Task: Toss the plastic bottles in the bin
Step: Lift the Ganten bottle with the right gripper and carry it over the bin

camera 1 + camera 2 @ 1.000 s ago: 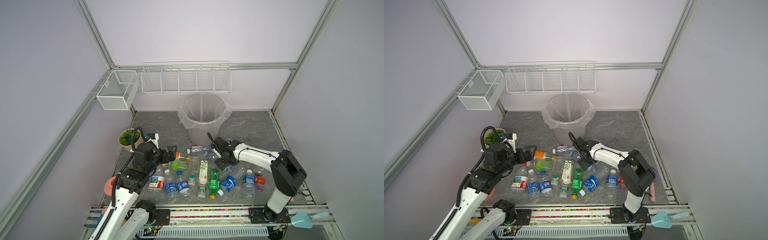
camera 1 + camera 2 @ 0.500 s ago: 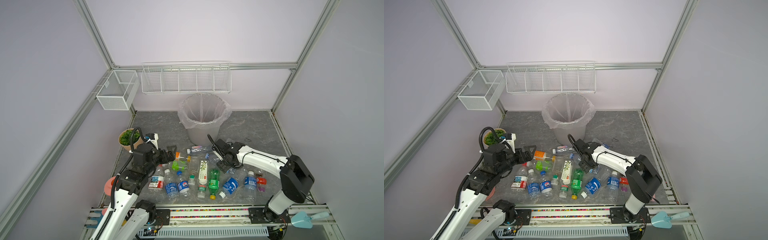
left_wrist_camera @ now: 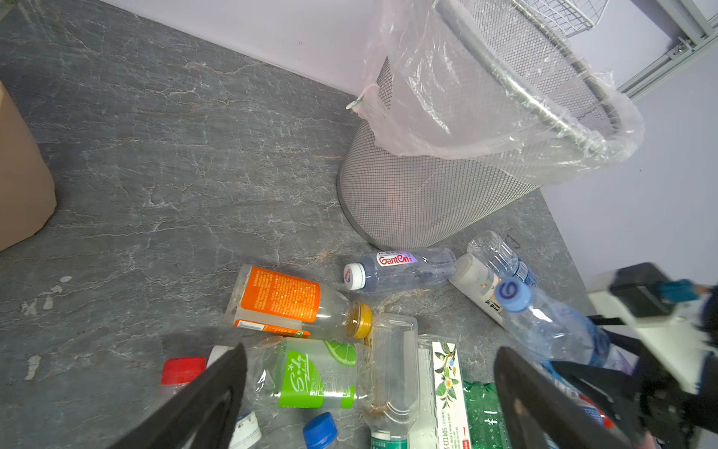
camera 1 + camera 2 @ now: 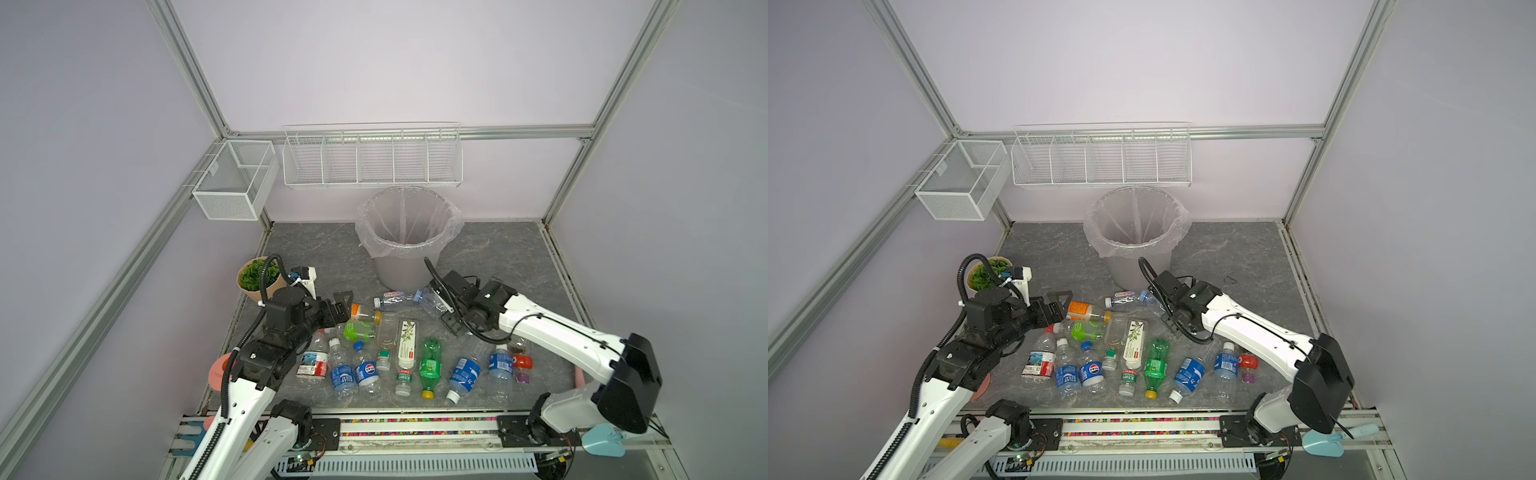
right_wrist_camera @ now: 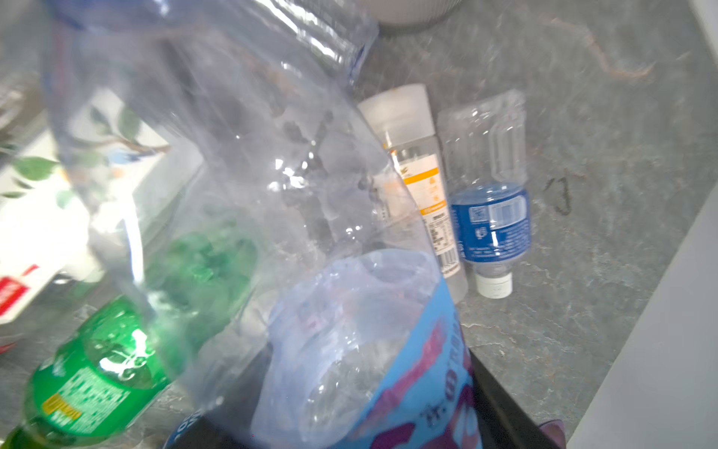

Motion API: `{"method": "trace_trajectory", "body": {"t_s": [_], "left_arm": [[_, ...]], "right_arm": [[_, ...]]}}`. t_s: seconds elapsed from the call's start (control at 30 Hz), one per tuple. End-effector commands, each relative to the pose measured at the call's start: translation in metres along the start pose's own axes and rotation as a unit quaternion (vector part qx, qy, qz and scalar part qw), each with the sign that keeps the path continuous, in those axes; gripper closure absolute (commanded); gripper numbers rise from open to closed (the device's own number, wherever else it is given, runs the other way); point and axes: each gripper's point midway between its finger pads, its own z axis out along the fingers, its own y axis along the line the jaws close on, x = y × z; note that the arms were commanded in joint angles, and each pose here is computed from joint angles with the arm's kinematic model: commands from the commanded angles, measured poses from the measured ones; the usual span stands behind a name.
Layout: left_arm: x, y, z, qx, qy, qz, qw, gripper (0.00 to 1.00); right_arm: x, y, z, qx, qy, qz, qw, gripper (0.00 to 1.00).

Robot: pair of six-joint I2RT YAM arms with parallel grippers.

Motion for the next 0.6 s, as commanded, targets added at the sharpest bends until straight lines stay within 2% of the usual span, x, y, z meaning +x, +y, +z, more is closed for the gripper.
{"method": "trace_trajectory", "body": {"t_s": [0.0,0.2,0.33,0.57], "left_arm": [[-0.012,-0.008,-0.007,0.007,-0.012,0.004,1.0,0.01],[-0.014,-0.01,-0.004,0.012,-0.011,0.003,1.0,0.01],[-0.012,-0.01,-0.006,0.012,-0.01,0.003,1.0,0.01],[-0.014,-0.011,-0.006,0.013,-0.009,0.004,1.0,0.02]], "right_arm": [[-0.009,-0.022,-0.047,0.017,-0.055,0.021,0.998,0.73],[-0.039,-0.054,-0.123,0.031,-0.177,0.058,0.982,0.72],[-0.074,-0.074,-0.18,0.037,-0.277,0.08,0.957,0.71],[-0.119,-0.096,-0.258,0.041,-0.383,0.078,0.92,0.68]]}}
